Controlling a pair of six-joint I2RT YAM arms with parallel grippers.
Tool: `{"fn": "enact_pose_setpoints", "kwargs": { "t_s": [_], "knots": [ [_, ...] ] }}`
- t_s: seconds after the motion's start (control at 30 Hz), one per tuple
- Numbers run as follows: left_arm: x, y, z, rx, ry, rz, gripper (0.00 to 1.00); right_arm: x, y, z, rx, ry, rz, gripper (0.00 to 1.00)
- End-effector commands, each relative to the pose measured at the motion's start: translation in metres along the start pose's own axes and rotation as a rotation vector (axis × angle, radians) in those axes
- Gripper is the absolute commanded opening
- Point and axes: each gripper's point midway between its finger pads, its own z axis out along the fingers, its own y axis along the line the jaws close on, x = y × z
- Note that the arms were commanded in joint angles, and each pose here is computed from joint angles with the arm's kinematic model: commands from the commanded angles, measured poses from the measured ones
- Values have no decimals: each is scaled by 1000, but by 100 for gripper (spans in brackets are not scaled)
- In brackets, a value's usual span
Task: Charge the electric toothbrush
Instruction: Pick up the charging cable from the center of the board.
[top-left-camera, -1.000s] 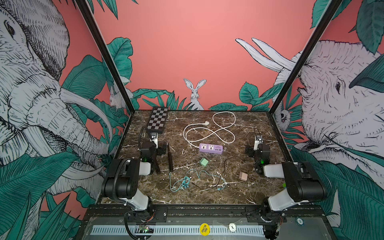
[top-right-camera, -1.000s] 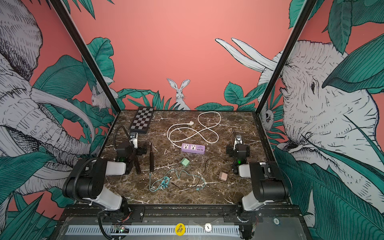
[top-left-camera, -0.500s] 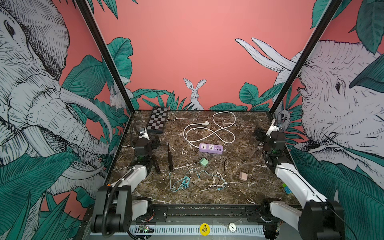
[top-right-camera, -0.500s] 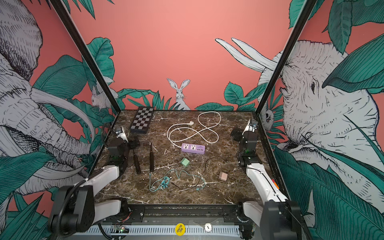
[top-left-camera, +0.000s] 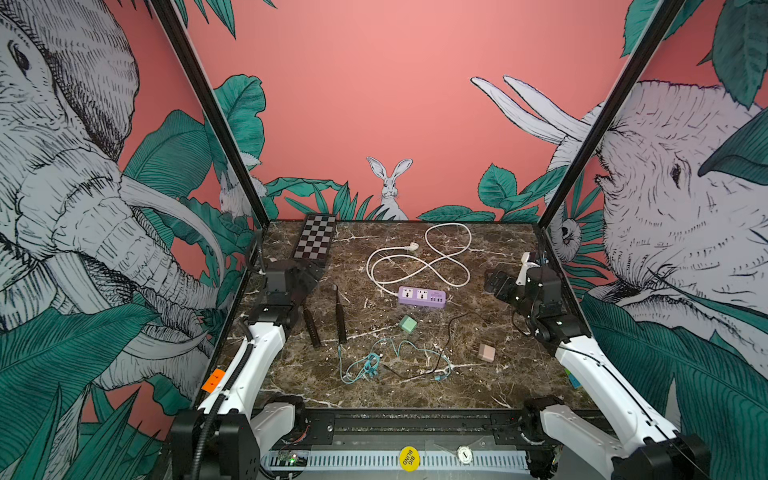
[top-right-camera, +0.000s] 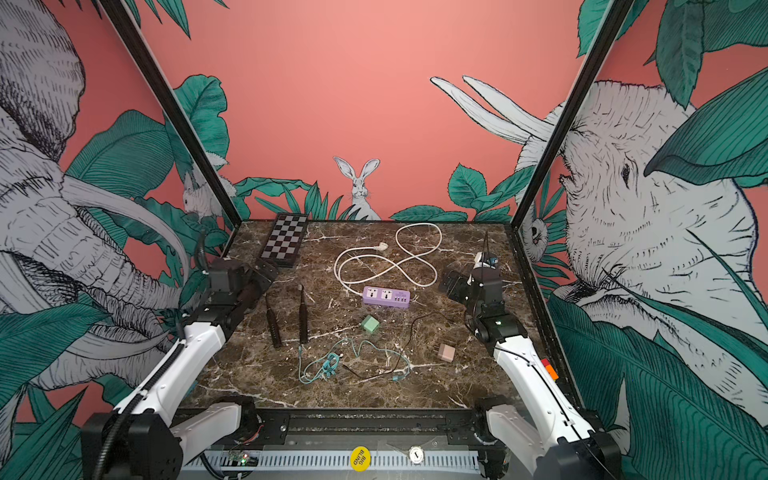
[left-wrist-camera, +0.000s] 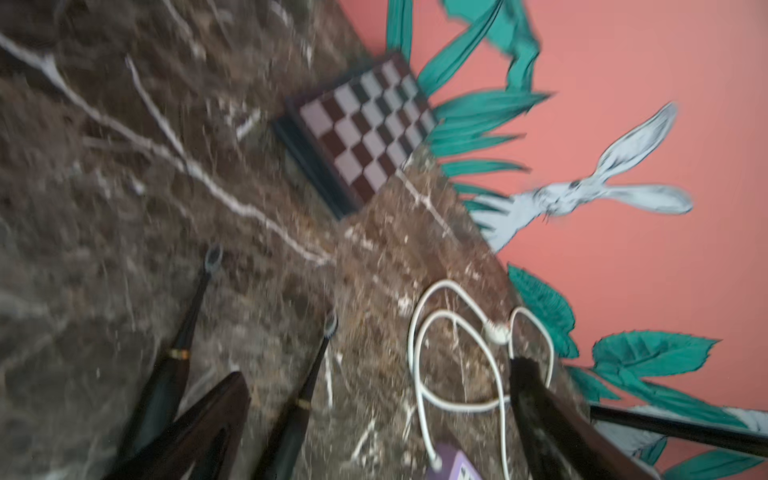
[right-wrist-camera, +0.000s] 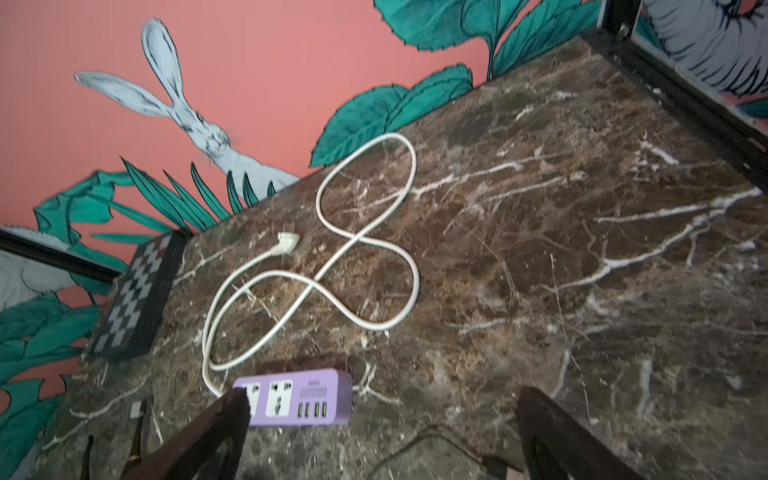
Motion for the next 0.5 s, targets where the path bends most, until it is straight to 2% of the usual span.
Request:
{"fn": "enact_pose_setpoints", "kwargs": {
  "t_s": [0.0, 0.2, 0.47],
  "knots": [
    [42, -13, -23, -145, 136, 15, 99, 36, -12, -9, 52, 156, -47, 98],
    [111, -30, -14, -230, 271, 24, 99, 57, -15, -12, 46, 205, -93, 98],
    [192, -52, 16, -393, 463, 103, 99, 61, -9, -17, 32, 219, -175, 99]
  ]
}}
